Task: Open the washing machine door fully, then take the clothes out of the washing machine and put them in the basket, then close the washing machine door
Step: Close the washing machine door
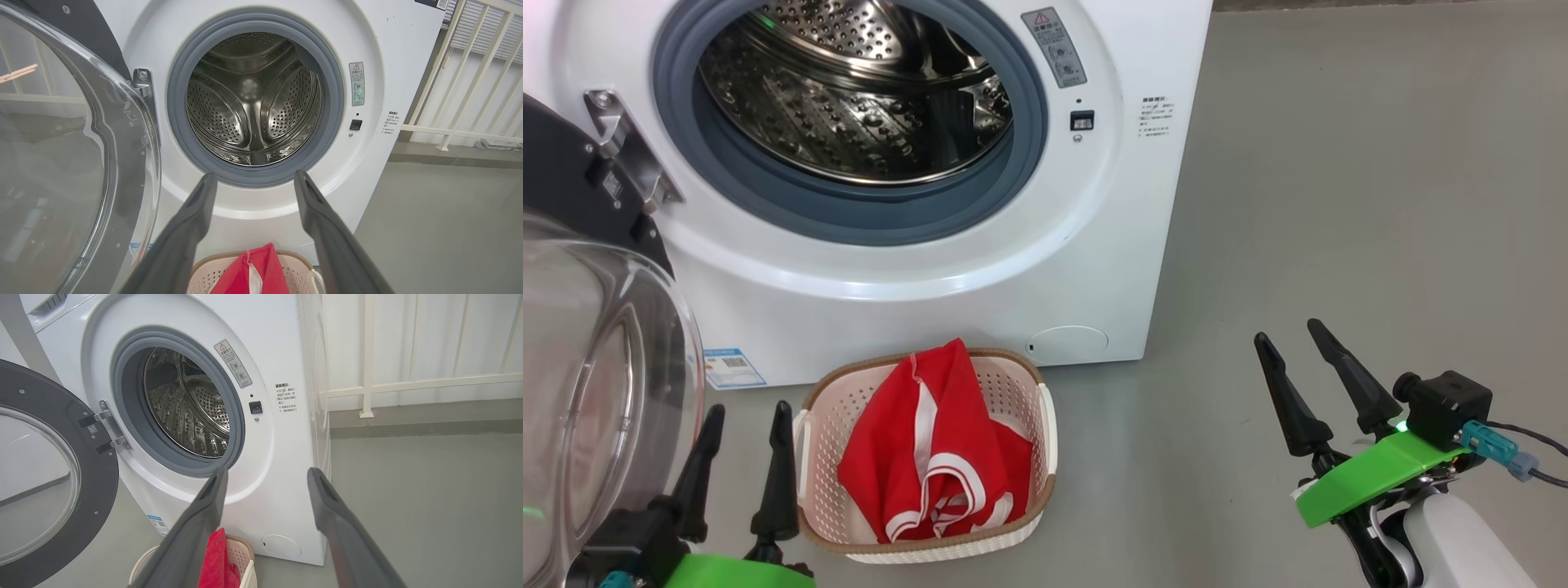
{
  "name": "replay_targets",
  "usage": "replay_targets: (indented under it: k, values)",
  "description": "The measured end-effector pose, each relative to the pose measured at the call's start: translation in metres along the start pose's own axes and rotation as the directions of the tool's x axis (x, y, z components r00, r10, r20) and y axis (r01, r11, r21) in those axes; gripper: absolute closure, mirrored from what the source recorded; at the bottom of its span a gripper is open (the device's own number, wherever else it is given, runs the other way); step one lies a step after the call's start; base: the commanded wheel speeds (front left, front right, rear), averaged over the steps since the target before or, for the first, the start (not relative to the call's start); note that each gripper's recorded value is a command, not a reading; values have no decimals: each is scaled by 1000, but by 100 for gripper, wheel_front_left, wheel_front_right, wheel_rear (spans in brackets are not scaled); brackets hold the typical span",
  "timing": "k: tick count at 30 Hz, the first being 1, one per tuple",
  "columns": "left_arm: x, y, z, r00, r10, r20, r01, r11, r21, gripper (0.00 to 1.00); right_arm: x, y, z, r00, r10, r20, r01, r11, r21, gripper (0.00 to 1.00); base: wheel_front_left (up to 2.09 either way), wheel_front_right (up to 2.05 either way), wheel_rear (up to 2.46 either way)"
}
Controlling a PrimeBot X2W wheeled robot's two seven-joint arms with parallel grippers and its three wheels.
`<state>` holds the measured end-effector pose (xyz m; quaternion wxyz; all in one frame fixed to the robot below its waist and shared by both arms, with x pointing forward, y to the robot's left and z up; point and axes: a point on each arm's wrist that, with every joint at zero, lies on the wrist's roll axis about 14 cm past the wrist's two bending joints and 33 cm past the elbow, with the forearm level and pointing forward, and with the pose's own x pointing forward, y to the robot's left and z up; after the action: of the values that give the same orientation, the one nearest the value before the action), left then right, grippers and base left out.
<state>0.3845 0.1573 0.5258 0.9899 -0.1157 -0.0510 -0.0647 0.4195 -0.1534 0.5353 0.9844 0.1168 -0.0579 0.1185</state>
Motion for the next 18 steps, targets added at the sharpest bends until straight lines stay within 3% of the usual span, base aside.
replay_targets:
  k: [18]
  values:
    - [-1,2,-3,1000,7,-9,-7,1000,1,0,1,0,-2,1000,0,-5,0,1000,3,0,0,0,0]
